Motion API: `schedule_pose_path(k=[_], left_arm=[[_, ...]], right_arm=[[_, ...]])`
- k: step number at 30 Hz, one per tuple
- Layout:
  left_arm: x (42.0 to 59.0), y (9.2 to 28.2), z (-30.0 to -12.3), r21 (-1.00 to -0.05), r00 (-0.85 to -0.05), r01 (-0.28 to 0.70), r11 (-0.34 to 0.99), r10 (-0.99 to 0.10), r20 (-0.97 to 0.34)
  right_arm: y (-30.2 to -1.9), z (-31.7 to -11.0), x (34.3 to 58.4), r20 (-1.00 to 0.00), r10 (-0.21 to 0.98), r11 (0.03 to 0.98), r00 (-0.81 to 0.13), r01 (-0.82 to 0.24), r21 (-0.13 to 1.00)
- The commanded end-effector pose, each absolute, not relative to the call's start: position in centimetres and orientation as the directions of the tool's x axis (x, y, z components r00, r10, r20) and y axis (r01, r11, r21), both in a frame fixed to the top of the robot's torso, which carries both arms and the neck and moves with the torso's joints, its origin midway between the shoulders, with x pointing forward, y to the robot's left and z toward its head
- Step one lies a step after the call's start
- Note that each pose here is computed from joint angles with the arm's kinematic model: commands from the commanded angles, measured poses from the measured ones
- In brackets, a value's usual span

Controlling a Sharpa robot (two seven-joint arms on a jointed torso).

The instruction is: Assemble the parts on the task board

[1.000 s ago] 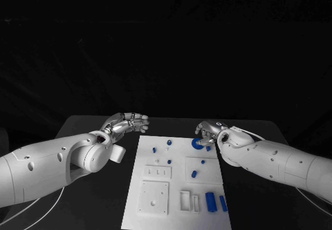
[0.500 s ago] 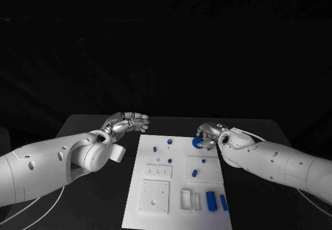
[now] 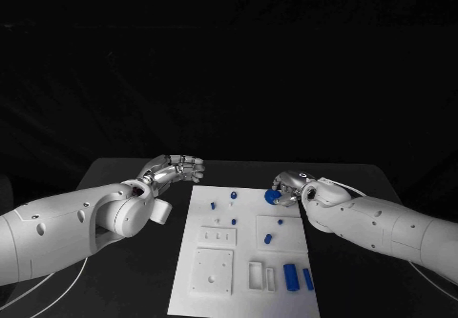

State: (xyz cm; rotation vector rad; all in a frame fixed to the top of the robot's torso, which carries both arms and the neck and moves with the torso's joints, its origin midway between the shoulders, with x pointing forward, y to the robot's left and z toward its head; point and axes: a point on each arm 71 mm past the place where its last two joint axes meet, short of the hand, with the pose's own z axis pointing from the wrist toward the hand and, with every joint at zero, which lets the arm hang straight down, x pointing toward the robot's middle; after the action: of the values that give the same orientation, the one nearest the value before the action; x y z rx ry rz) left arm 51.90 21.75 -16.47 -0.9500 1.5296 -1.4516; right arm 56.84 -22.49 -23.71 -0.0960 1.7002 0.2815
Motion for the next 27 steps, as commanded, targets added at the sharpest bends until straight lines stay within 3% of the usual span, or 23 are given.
schedule_pose_path(k=[1, 27], left_arm=[[51.84, 21.58, -16.38, -0.999, -0.408, 0.012, 0.045, -0.912, -0.046], [51.83, 21.64, -16.4, -0.999, -0.407, 0.008, 0.047, -0.912, -0.046]], right_arm=[[-22.5, -23.98, 56.82, -0.982, 0.08, 0.965, -0.169, -0.233, 0.119], [-22.13, -24.74, 56.89, -0.968, 0.069, 0.966, -0.24, -0.228, 0.125]])
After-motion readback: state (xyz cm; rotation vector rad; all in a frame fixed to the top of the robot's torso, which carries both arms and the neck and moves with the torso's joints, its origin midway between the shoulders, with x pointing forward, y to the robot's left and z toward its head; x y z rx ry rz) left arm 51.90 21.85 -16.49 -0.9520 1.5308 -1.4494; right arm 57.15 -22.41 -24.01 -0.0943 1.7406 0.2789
